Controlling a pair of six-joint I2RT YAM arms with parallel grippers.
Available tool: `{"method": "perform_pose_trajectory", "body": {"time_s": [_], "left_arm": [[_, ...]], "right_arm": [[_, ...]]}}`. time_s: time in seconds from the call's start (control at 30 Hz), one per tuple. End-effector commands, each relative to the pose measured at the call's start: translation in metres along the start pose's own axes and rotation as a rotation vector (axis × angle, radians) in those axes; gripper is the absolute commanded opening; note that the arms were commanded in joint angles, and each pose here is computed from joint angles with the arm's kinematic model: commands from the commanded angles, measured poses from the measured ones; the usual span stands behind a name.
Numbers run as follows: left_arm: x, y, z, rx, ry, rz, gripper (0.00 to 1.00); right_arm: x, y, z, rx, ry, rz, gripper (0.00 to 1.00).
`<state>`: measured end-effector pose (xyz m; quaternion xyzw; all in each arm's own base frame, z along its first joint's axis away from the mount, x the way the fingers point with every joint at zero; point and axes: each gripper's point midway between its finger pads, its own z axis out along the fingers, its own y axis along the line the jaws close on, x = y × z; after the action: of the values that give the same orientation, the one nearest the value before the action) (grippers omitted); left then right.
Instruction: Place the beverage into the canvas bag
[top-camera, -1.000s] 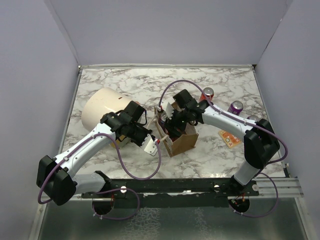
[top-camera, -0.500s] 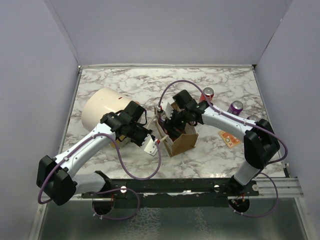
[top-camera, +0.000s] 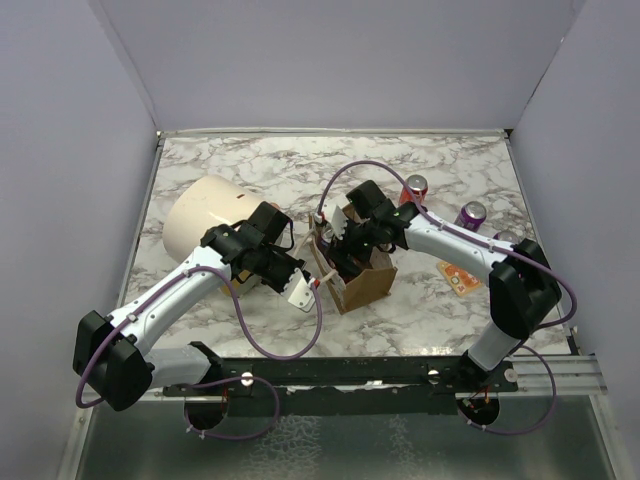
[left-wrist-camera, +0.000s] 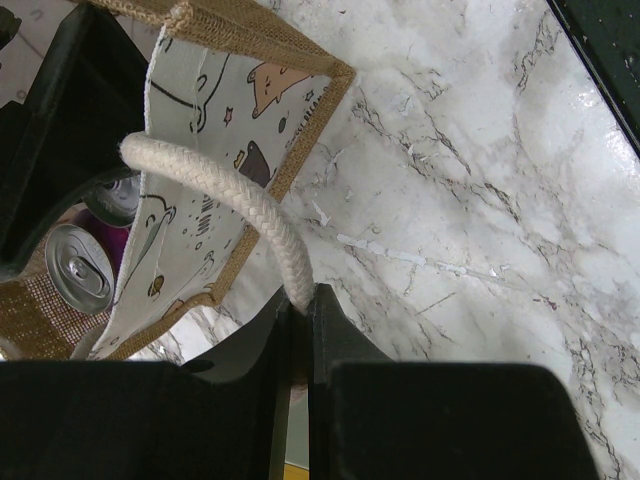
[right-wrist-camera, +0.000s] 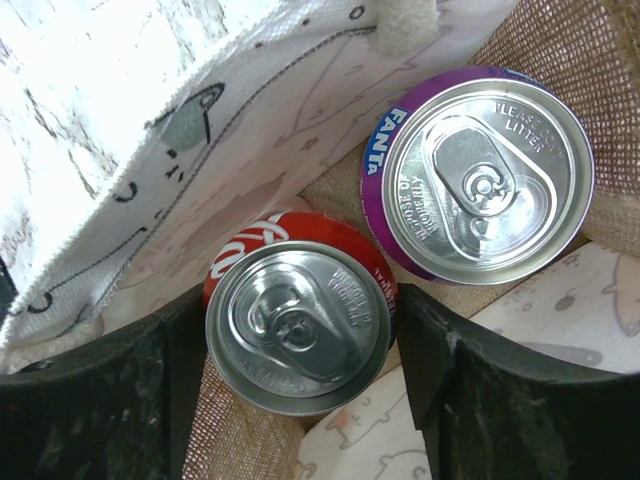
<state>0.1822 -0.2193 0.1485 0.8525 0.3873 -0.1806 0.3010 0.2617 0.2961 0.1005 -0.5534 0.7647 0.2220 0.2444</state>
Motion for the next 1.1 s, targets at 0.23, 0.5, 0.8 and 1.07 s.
{"method": "perform_pose_trajectory", "body": {"time_s": [0.23, 0.5, 0.8, 1.07], "left_arm": [[-0.004, -0.003, -0.001, 0.010, -0.026, 0.001, 0.00], [-0.004, -0.003, -0.001, 0.009, -0.024, 0.001, 0.00], [-0.004, -0.004, -0.001, 0.010, -0.026, -0.001, 0.00], [-0.004, -0.003, -0.001, 0.013, -0.026, -0.003, 0.00]], "right_arm": [[-0.022, 0.007, -0.017, -0.002, -0.074, -0.047, 0.86], [-0.034, 0.004, -0.031, 0.029, -0.099, -0.069, 0.94], [-0.054, -0.005, -0.055, 0.100, -0.132, -0.102, 0.94], [-0.080, -0.015, -0.087, 0.191, -0.179, -0.136, 0.93]]}}
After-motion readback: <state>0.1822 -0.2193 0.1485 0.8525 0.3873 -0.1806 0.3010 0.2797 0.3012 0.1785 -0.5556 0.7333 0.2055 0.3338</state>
